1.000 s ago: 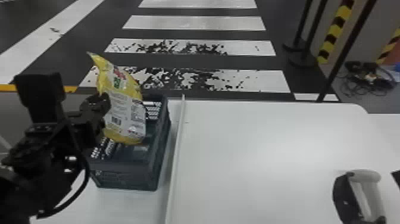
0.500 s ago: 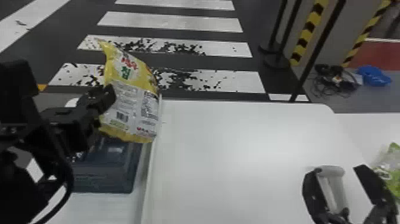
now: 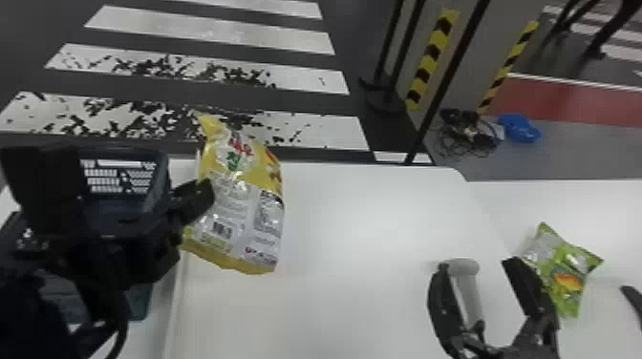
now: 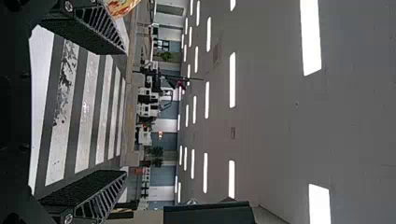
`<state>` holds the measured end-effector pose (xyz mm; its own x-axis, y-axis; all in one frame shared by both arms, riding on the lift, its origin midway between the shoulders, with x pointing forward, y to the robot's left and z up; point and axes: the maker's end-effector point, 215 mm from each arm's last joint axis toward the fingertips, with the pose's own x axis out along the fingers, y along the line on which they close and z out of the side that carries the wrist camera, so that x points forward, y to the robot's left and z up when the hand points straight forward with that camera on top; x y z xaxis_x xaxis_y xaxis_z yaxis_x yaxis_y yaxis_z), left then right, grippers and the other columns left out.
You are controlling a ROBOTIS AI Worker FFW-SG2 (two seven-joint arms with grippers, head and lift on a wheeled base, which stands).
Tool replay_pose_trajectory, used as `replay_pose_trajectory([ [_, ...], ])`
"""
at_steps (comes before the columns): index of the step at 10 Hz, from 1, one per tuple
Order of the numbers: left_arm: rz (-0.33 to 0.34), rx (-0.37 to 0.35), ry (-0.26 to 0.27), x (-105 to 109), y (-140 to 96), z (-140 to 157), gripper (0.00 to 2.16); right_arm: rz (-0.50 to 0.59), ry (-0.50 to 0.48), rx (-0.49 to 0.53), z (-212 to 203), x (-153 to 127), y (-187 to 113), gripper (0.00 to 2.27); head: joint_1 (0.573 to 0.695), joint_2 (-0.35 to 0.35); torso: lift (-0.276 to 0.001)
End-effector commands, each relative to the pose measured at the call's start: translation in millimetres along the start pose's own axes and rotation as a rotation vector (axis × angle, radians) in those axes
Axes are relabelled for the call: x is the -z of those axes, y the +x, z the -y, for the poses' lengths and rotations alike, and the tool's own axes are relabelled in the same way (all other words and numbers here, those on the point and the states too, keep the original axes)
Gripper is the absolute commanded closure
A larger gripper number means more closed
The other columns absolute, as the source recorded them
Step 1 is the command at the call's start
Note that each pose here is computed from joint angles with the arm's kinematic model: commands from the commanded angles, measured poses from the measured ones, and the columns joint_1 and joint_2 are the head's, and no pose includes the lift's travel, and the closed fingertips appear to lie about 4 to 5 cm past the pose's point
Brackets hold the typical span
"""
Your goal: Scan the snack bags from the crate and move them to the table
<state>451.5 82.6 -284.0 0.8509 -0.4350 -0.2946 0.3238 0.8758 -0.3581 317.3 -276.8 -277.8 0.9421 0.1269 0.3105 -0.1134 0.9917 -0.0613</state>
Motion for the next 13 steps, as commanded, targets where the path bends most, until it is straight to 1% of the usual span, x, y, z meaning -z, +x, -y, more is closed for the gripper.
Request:
replay_pose_trajectory([
  [1,-0.030,0.035,-0.047,25.0,17.6,7.0,2.09,0.006,-0.003,0.001,1.1,-1.0,-2.0,0.08,0.695,-0.271,-0.095],
  [2,-0.063,0.064,-0.076,44.6,26.9,14.1,2.09,0.013,-0.004,0.003,1.5,-2.7,-2.2,0.08,0.695,-0.298,-0.095],
  [3,-0.073,0.077,-0.093,56.7,35.4,17.3,2.09,0.015,-0.004,0.004,1.6,-3.0,-2.5,0.08,0.695,-0.318,-0.095],
  [4,-0.095,0.081,-0.097,71.9,42.8,19.8,2.09,0.016,-0.004,0.004,1.7,-3.3,-2.0,0.08,0.695,-0.335,-0.095],
  [5,-0.117,0.088,-0.089,89.5,50.6,25.2,2.09,0.015,-0.005,0.004,1.7,-2.2,-2.1,0.08,0.695,-0.343,-0.095],
  [7,-0.149,0.117,-0.078,111.9,58.2,44.0,2.09,0.014,-0.004,0.008,2.8,-0.3,-2.7,0.08,0.695,-0.350,-0.095],
  [9,-0.197,0.171,-0.057,136.4,67.5,79.6,2.09,0.023,-0.003,0.011,2.8,-1.7,-3.0,0.08,0.695,-0.350,-0.095],
  [10,-0.230,0.194,-0.024,154.4,71.9,98.8,2.09,0.023,-0.003,0.013,3.0,-1.3,-2.9,0.08,0.695,-0.350,-0.095],
  [11,-0.245,0.194,0.012,166.1,76.2,109.1,2.09,0.034,-0.005,0.013,3.5,-4.9,-2.6,0.08,0.695,-0.350,-0.095],
  [12,-0.246,0.193,0.010,169.2,78.7,109.7,2.09,0.034,-0.004,0.016,3.9,-4.8,-3.6,0.08,0.695,-0.350,-0.095],
  [13,-0.230,0.194,-0.007,167.8,81.5,110.0,2.09,0.037,-0.005,0.017,4.4,-4.7,-5.8,0.08,0.695,-0.350,-0.095],
])
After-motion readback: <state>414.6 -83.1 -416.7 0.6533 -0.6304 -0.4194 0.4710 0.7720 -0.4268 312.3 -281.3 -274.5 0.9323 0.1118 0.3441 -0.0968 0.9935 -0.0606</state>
